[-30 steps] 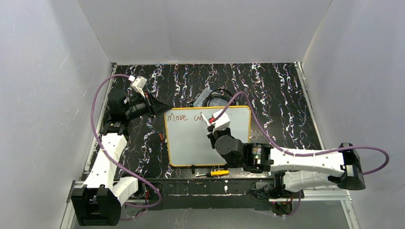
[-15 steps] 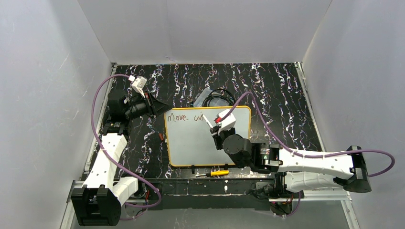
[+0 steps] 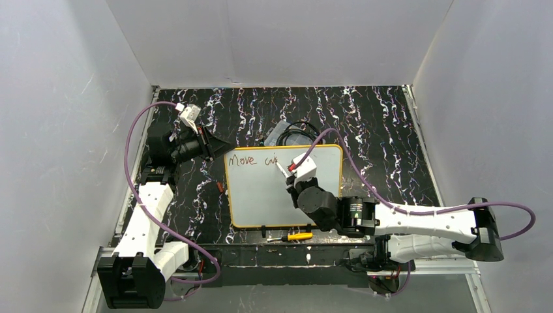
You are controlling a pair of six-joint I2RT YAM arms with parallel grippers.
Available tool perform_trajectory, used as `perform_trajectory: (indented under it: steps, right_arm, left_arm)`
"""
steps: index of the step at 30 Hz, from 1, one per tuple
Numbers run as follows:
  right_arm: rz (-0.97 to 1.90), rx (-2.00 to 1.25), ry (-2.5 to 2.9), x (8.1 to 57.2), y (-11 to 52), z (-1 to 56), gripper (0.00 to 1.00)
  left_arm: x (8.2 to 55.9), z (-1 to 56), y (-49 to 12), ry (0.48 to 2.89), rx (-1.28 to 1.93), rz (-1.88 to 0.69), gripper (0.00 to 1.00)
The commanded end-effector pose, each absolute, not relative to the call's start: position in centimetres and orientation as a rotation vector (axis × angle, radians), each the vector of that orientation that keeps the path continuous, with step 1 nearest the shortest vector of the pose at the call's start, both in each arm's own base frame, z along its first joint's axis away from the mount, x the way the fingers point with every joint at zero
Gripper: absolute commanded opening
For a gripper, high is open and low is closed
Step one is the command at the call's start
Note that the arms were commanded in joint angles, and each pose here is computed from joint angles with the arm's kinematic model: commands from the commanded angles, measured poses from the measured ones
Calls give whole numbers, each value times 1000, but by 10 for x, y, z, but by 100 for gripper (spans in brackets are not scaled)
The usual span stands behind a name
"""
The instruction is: Write a sentence on the whiteboard
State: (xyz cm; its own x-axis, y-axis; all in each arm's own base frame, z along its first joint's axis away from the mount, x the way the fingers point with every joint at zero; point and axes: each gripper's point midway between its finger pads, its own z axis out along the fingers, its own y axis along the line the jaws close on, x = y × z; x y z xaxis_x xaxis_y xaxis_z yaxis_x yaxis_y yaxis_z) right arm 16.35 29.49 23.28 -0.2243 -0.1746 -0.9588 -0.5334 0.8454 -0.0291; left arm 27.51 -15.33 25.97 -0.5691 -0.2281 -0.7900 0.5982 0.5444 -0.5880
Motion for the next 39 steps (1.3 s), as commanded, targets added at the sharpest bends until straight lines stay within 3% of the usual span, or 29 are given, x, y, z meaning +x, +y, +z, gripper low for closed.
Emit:
perform_trajectory:
  steps: [1, 22, 34, 39]
  right_arm:
    - [358, -485, 1787, 169, 296, 242, 1]
    - [279, -378, 1811, 175, 268, 243, 1]
    - [477, -491, 1726, 161, 292, 267, 1]
    - [400, -461, 1712, 170, 292, 271, 1]
  left_arm:
    - [260, 262, -161, 1874, 352, -1203, 16]
    - [259, 263, -162, 1868, 357, -1202, 16]
    - [259, 263, -162, 1869, 356, -1204, 16]
    - [259, 263, -162, 1870, 357, -1205, 16]
